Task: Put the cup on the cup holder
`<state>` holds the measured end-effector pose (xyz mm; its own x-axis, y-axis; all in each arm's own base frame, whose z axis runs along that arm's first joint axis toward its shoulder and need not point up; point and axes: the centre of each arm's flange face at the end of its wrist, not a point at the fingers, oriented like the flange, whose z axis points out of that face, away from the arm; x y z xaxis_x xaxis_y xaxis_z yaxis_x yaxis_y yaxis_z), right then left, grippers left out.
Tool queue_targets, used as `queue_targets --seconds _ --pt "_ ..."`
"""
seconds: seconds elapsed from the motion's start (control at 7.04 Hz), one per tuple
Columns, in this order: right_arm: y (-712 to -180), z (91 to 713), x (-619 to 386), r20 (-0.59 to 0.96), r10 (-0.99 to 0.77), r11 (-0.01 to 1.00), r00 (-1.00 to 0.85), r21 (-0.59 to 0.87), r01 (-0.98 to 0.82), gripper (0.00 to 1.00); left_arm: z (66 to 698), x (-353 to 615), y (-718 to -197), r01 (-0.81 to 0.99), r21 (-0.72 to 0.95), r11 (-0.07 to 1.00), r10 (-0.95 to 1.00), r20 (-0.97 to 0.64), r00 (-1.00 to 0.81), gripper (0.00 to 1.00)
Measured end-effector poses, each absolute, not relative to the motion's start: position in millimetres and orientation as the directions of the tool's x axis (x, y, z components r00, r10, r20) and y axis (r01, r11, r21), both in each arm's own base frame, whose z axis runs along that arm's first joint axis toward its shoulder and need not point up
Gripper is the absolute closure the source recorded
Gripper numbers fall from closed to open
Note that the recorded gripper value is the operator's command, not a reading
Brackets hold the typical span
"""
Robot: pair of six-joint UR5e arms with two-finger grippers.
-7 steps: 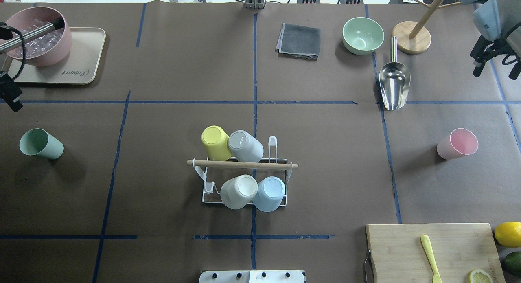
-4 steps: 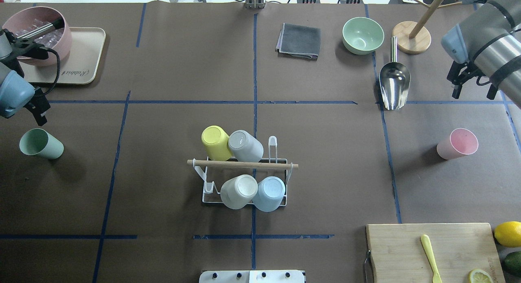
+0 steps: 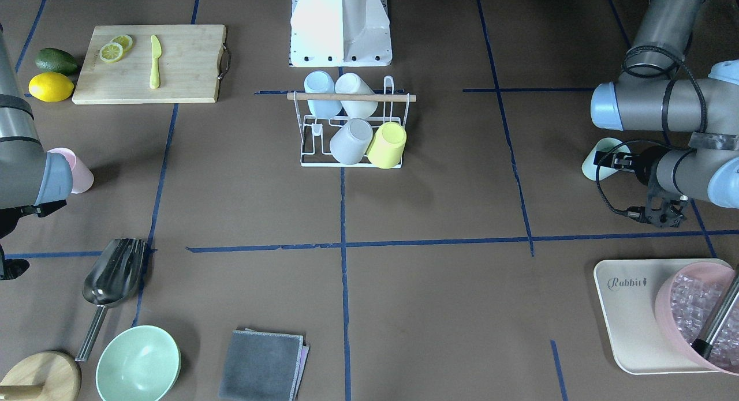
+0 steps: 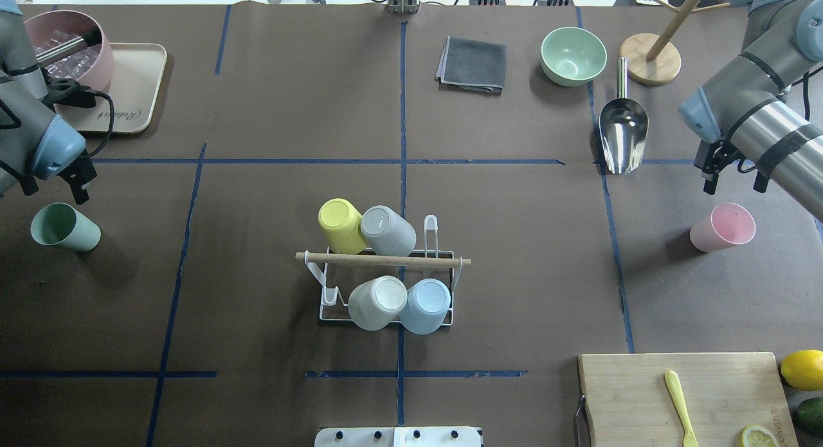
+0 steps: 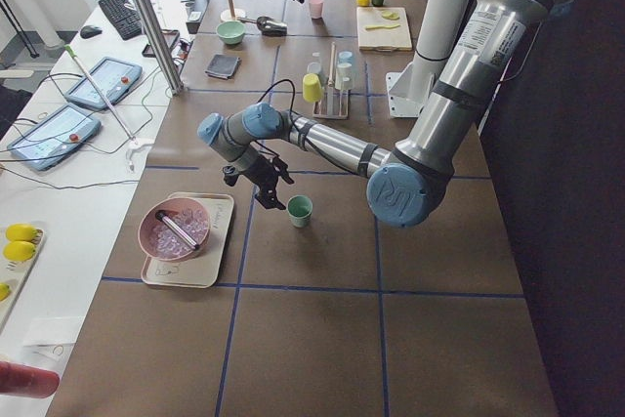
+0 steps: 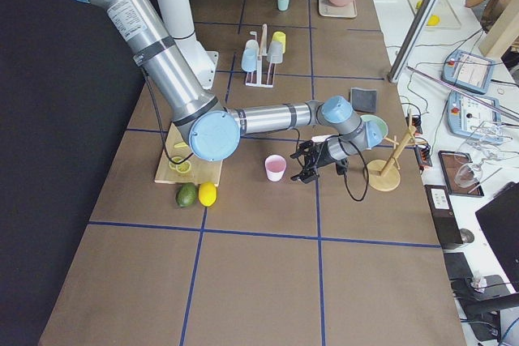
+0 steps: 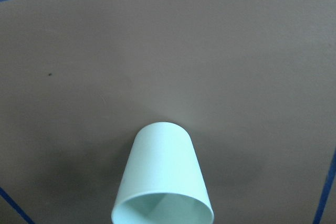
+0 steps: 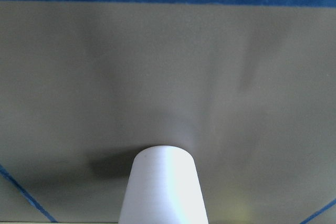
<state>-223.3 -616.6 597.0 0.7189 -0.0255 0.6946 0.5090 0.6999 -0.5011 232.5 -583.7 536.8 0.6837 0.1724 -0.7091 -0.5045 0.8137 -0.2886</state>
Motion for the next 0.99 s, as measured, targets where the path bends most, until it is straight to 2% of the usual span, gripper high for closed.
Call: queue_targets --seconds 0.57,0.99 --pt "-609.1 605.7 -228.7 0.714 0.018 0.698 0.7 -0.51 0.502 0.0 554.5 246.6 -597.9 -0.51 -0.307 0.804 0.169 -0.704 0.689 0.0" --pt "-593.4 617.5 -247.2 0.714 0.029 0.676 0.7 -0.53 0.512 0.0 572.2 279.6 -583.6 -0.547 -0.342 0.764 0.18 -0.7 0.691 0.0"
